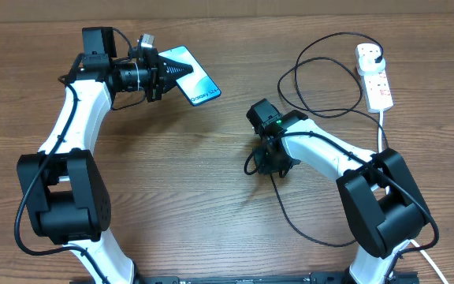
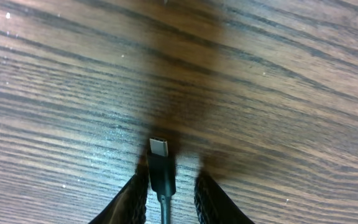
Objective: Plug charger to phone and switch on socket
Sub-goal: 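Close the right gripper on the USB-C plug end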
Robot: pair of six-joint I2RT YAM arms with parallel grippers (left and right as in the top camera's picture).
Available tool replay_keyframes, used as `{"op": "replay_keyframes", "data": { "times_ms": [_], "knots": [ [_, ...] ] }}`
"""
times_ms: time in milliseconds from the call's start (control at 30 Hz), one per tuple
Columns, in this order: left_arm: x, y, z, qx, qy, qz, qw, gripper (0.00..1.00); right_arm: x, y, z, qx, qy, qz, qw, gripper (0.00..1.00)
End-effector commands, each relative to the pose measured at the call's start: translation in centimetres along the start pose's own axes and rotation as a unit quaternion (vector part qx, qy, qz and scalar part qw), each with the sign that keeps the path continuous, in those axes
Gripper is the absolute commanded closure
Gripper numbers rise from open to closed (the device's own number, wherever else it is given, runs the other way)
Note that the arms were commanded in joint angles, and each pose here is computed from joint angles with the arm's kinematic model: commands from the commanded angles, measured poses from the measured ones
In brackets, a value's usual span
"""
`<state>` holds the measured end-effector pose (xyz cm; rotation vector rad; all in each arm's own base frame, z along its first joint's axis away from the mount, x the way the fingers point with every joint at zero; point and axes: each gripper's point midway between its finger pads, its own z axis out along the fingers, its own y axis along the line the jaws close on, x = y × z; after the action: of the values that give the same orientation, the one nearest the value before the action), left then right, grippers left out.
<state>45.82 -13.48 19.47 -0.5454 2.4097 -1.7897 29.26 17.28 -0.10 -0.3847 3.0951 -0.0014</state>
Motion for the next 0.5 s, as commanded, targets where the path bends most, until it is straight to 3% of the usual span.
{"op": "replay_keyframes", "data": {
  "times_ms": [0,467],
  "knots": [
    [0.45,-0.48,0.34,0.008,0.011,0.017,1.000,0.96,1.89,-0.21,1.35,0.004,0.033,-0.028,0.999,0.73],
    [0.86,-0.03,0.31,0.001,0.017,0.000,1.000,0.96,2.31,-0.18,1.66,0.001,0.037,-0.032,0.999,0.82]
  ]
}}
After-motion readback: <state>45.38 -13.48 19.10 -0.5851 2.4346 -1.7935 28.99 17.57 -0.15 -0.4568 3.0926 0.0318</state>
